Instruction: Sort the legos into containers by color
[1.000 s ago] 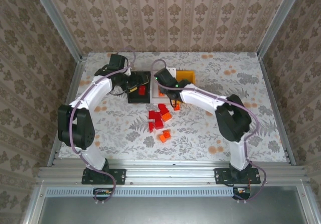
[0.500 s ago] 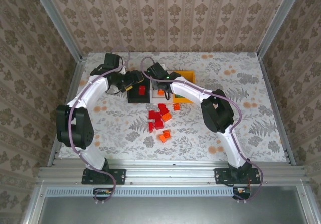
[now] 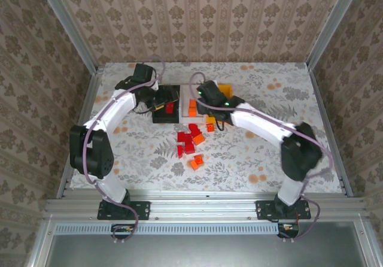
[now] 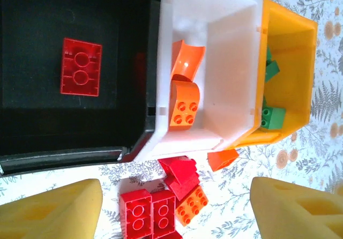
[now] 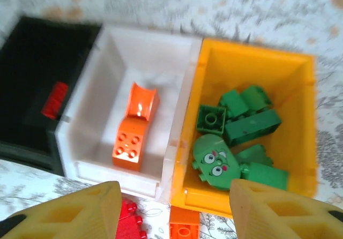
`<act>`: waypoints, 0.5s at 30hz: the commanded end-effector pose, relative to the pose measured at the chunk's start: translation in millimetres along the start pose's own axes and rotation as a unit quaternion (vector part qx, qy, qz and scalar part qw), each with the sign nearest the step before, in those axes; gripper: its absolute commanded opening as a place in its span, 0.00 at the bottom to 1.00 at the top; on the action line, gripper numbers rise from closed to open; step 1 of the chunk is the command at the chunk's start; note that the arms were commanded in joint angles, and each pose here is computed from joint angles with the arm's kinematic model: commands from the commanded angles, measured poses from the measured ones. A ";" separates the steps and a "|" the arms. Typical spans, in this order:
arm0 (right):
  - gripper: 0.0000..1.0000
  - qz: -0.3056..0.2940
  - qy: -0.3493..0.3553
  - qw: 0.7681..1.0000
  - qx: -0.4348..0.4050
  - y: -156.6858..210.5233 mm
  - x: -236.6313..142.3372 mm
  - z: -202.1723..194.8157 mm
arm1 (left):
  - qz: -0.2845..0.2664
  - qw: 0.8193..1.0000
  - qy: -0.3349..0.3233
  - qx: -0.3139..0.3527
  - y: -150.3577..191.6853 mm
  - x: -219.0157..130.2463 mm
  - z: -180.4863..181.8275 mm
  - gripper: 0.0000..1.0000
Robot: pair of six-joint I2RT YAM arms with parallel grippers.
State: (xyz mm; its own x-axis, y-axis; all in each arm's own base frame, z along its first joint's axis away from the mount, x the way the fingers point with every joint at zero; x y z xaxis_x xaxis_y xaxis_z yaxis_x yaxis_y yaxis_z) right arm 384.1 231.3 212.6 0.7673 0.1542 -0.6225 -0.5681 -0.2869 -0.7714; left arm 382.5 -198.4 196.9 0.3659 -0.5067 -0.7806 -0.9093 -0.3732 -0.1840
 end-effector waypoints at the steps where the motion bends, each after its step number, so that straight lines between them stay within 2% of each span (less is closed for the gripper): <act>1: 0.57 -0.009 0.026 0.999 0.041 31.6 -9.5 -17.9 | -0.043 0.997 -0.037 0.050 -1.1 -36.9 -14.7 0.72; 3: 0.56 -0.009 0.025 0.998 0.064 55.3 -13.2 -21.8 | -0.039 0.995 -0.064 0.069 16.9 -34.4 -13.8 0.71; 6: 0.55 -0.007 0.002 0.997 0.076 82.7 -11.0 -17.0 | -0.015 0.991 -0.077 0.106 68.9 -9.6 -14.7 0.69; 9: 0.53 -0.003 0.012 0.997 0.081 99.0 -6.4 -20.0 | -0.013 0.986 -0.119 0.115 104.7 12.8 8.3 0.64; 15: 0.52 -0.012 -0.020 0.993 0.115 112.0 -1.0 -7.8 | -0.014 0.982 -0.157 0.100 144.7 41.0 41.6 0.56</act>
State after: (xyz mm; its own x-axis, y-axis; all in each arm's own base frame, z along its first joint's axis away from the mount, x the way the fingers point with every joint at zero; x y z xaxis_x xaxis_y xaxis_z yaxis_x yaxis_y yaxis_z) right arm 317.0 180.5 117.3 0.7360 0.1368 -0.6630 -0.6459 -0.1514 -0.7483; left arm 249.2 -245.7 115.7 0.2537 -0.2768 -0.9268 -0.9659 -0.1239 -0.2274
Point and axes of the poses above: each hand's point on the last joint's axis, 136 mm out from that joint toward the fingers, its own x axis out along the fingers, its own z axis along the line the jaws close on, y = z × x, the point moved 2 cm from there along -x, back along the fingers, and after that the axes turned 15 degrees about -x, right-handed, at the moved point
